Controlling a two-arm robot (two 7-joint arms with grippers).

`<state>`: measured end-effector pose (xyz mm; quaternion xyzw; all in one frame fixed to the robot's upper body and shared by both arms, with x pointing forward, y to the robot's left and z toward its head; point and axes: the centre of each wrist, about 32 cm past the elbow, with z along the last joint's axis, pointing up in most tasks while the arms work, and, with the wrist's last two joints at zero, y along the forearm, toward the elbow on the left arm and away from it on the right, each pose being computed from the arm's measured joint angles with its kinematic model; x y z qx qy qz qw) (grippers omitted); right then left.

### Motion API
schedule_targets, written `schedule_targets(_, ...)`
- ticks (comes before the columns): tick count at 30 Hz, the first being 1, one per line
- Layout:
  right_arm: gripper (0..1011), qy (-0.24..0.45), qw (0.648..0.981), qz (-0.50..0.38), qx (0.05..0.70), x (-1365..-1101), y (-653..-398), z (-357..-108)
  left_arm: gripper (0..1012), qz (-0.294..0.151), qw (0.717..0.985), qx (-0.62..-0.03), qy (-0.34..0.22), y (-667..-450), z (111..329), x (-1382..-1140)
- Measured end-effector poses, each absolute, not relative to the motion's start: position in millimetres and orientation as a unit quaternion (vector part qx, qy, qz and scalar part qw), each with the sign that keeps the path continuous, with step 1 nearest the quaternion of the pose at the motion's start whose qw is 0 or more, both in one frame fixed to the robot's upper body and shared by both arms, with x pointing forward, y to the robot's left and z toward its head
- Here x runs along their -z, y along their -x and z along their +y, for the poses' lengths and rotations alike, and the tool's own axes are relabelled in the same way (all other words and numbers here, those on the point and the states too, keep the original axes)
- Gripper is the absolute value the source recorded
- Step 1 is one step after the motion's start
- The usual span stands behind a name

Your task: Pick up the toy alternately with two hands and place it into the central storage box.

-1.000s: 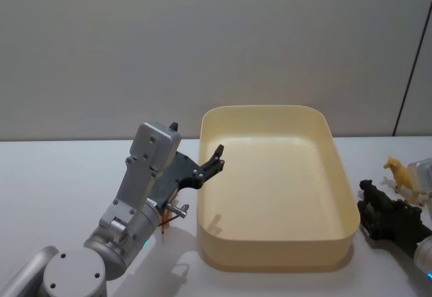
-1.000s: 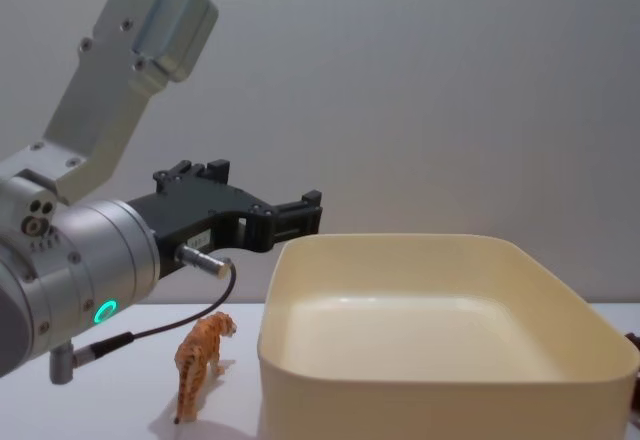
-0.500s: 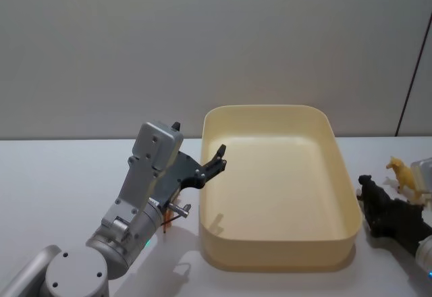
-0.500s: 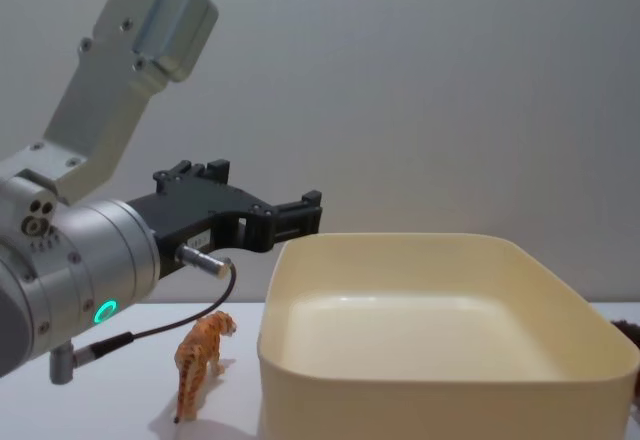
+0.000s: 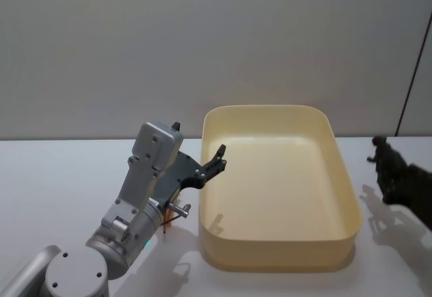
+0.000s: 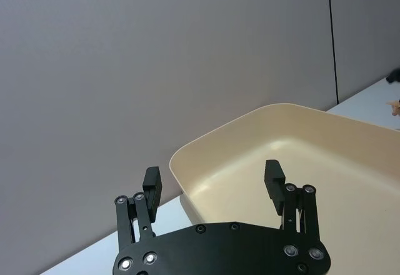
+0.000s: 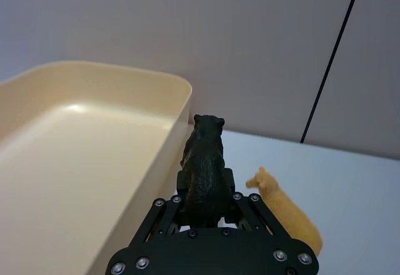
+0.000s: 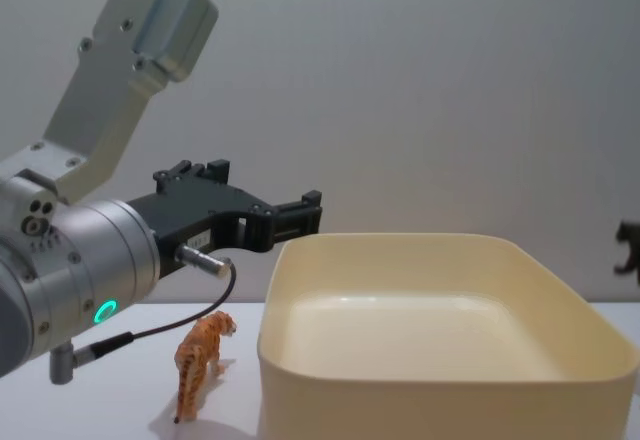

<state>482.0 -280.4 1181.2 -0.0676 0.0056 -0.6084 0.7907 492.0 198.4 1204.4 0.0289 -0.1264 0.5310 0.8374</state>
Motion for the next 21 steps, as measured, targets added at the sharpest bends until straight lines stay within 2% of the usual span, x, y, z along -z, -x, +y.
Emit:
schedule_targets(13, 250, 0.030, 0.809, -0.015, 0.586, -1220.1, -488.8, -284.0, 1001, -0.126, 0.837, -0.531, -0.029, -492.0, 198.4, -1204.4)
schedule_targets(21, 250, 0.045, 0.831, -0.009, 0.554, -1225.1, -508.0, -272.5, 1001, -0.126, 0.837, -0.531, -0.029, -492.0, 198.4, -1204.4)
